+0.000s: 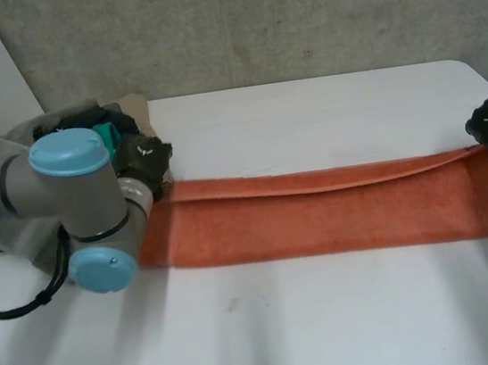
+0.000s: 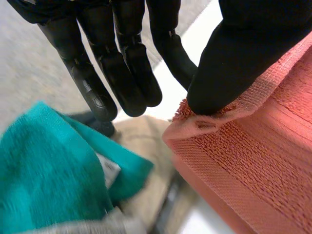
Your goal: Fold the laundry.
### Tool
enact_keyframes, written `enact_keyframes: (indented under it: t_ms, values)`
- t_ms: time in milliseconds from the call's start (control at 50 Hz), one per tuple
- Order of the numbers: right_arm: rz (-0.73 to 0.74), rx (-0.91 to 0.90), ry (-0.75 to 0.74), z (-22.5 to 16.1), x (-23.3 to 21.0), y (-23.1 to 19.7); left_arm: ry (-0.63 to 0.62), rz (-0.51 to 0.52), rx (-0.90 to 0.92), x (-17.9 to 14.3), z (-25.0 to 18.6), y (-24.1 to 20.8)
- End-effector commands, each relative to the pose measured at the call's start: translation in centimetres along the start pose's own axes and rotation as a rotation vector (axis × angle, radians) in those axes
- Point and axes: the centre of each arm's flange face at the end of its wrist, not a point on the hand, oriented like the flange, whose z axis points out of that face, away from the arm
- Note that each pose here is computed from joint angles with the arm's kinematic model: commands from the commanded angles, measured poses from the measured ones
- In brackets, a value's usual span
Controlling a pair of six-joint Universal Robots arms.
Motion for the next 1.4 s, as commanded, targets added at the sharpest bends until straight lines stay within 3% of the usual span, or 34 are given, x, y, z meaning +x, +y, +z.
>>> enact_keyframes:
  t_ms: [20, 100, 240, 320, 440, 540, 840, 1040, 1140, 1260, 1400]
  values:
    - [-0.014, 0.058, 0.085, 2.4, -0.6, -0.1, -0.055, -0.003, 0.09, 0.3, 1.6, -0.3]
    - [0.011, 0.087, 0.127, 2.7, -0.5, -0.8, -0.032, 0.001, 0.103, 1.6, 0.9, -0.8]
    - [0.203, 0.118, 0.16, 0.9, 2.3, -2.1, -0.022, 0.001, 0.114, 1.5, -1.1, -2.1]
    - [0.277, 0.062, 0.059, -2.2, 2.9, -1.8, -0.014, 0.001, 0.101, 1.2, -2.6, -2.3]
    - [0.361, -0.076, -0.155, -5.1, 1.2, 2.4, -0.009, -0.003, 0.071, 0.6, -5.2, -2.1]
    - [0.403, -0.131, -0.196, -5.8, 0.5, 4.8, 0.008, -0.001, 0.046, 0.7, -6.3, -1.5]
    - [0.379, -0.161, -0.085, -3.8, 0.9, 8.5, 0.014, 0.0, 0.045, 0.8, -6.5, -1.4]
    - [0.272, -0.31, 0.091, -4.3, 6.7, 14.7, -0.013, -0.009, 0.077, -0.3, -7.0, -2.7]
    - [0.334, -0.239, 0.013, -4.7, 5.1, 13.4, -0.011, -0.011, 0.068, -0.4, -7.3, -2.5]
    - [0.526, -0.083, -0.076, -5.6, 4.3, 11.1, 0.001, -0.013, 0.059, -0.1, -7.5, -2.1]
    - [0.597, -0.064, -0.123, -6.0, 3.7, 10.5, 0.009, -0.033, 0.055, 0.1, -7.8, -2.0]
